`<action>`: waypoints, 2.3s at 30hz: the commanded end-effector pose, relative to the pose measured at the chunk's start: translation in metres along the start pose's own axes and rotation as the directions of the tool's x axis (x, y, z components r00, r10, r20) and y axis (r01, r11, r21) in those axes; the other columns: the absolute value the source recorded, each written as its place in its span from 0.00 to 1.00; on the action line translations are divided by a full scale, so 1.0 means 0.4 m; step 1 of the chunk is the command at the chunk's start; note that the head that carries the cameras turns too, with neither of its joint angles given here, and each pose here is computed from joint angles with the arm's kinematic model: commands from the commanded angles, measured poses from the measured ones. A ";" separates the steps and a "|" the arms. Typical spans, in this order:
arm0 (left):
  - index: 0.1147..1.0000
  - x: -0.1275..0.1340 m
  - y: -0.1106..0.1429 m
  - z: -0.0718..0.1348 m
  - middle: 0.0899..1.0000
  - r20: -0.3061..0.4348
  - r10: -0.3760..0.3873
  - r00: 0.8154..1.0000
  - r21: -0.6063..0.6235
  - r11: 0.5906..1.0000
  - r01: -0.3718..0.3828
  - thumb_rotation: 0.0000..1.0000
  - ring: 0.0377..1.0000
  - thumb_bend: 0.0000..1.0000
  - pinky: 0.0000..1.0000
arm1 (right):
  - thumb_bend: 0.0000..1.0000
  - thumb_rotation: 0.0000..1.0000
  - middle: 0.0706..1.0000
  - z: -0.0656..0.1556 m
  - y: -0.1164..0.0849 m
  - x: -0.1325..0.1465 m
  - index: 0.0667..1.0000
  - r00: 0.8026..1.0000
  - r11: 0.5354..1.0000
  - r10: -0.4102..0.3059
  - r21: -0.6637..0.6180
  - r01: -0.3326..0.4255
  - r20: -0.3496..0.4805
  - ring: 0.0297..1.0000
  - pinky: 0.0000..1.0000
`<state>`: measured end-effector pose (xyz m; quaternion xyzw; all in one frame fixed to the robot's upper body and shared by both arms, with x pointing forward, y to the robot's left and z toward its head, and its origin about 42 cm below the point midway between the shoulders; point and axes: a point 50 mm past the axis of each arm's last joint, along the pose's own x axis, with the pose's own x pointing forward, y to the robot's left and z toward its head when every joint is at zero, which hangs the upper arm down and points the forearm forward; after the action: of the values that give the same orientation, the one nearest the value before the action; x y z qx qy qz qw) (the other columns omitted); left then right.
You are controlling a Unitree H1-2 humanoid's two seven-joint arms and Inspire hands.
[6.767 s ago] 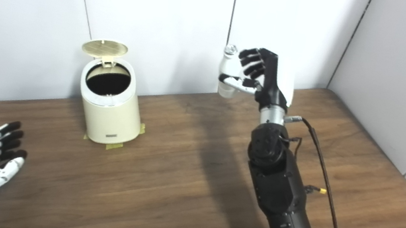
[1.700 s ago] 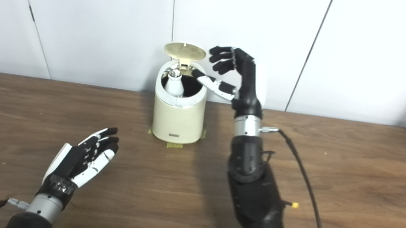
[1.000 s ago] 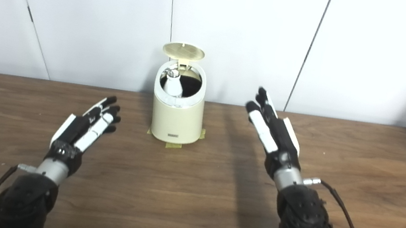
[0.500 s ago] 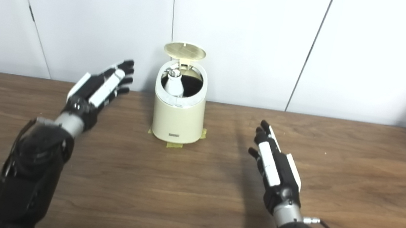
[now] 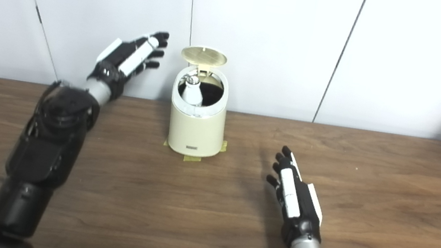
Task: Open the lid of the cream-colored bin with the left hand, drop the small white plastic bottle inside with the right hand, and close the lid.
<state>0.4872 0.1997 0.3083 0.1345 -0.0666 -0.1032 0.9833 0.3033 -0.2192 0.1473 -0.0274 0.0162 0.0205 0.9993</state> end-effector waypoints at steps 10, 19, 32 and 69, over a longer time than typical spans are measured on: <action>0.87 0.075 0.015 0.118 0.86 0.087 -0.042 0.995 0.179 0.984 0.026 0.81 0.88 0.46 0.84 | 0.56 0.99 0.91 0.018 0.000 0.026 0.97 0.996 0.986 0.025 -0.166 -0.011 0.088 0.89 0.81; 0.79 0.077 -0.011 0.112 0.78 0.104 -0.121 0.987 0.421 0.905 0.066 0.77 0.82 0.47 0.76 | 0.58 1.00 0.89 0.002 0.009 0.043 0.96 0.996 0.978 0.029 -0.207 -0.011 0.085 0.89 0.81; 0.77 0.040 -0.058 0.145 0.80 0.085 -0.207 0.975 0.699 0.709 0.090 0.77 0.83 0.51 0.79 | 0.56 1.00 0.89 -0.011 0.014 0.043 0.96 0.998 0.970 0.020 -0.244 -0.003 0.066 0.89 0.80; 0.70 -0.012 -0.066 0.080 0.73 0.042 -0.371 0.928 0.996 0.089 -0.010 0.81 0.79 0.56 0.78 | 0.53 1.00 0.88 -0.004 0.005 0.036 0.96 0.999 0.973 -0.003 -0.229 0.011 0.035 0.88 0.79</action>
<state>0.4717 0.1633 0.3125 0.7293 -0.2206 -0.1940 0.6179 0.3132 -0.2161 0.1362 -0.1408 0.0048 0.0192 0.9898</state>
